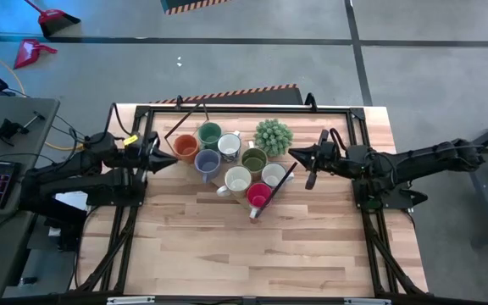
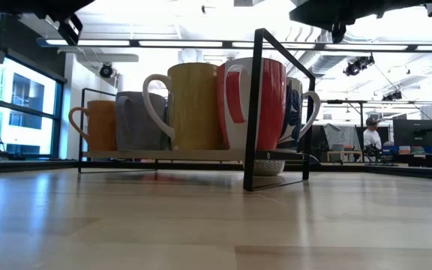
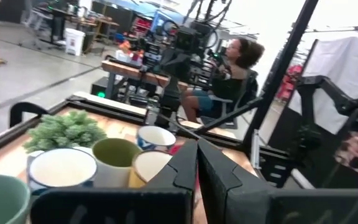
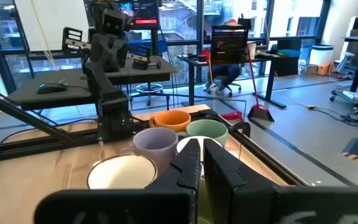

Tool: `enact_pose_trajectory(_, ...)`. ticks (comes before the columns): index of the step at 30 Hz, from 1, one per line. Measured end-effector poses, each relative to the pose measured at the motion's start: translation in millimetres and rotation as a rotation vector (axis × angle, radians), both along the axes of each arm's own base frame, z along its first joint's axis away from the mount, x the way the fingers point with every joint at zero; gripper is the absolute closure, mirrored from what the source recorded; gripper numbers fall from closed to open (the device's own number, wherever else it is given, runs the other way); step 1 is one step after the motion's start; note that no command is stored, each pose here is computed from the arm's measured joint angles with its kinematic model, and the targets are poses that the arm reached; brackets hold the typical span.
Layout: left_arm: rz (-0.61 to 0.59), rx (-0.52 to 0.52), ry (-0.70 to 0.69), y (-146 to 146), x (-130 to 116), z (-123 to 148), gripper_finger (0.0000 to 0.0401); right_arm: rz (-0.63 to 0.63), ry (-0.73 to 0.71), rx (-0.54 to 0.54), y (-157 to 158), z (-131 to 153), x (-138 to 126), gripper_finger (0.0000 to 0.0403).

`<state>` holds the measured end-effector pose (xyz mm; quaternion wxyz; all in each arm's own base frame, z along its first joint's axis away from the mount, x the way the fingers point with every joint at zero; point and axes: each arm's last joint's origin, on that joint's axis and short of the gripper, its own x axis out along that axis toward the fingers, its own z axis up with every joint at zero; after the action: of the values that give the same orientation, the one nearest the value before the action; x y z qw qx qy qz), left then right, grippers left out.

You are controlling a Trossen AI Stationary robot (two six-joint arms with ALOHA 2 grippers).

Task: Place coffee mugs
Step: Adjust the yellow mug on the shelf

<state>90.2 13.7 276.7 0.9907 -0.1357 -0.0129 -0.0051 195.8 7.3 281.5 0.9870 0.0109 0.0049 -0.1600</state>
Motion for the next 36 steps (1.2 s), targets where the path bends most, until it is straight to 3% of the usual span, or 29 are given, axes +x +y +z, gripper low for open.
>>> enact_pose_trajectory(9, -0.06, 0.057, 0.018, -4.1, -4.7, 8.7, 0.0322, -0.018, -0.014, 0.077, -5.3, -1.0, 0.2, 0.0396)
enact_pose_trajectory(15, -0.171, -0.083, 0.1, -8.9, -1.8, 2.3, 0.0283, -0.021, -0.012, 0.104, -19.8, -2.0, 0.6, 0.0393)
enact_pose_trajectory(19, -0.18, -0.11, 0.188, -11.5, 6.7, -4.9, 0.028, 0.08, -0.01, 0.172, -27.3, -3.3, 1.1, 0.0388)
enact_pose_trajectory(23, -0.162, -0.038, 0.2, -11.3, 19.9, -5.9, 0.0281, 0.194, -0.047, 0.176, -26.9, -1.3, 6.5, 0.0387)
enact_pose_trajectory(28, -0.158, -0.028, 0.23, -10.0, 31.2, -8.9, 0.0281, 0.352, -0.042, 0.194, -20.9, -6.9, 19.4, 0.0387)
enact_pose_trajectory(36, -0.158, -0.02, 0.233, -9.8, 32.5, -9.4, 0.0281, 0.435, -0.066, 0.236, -8.3, -10.3, 44.7, 0.0387)
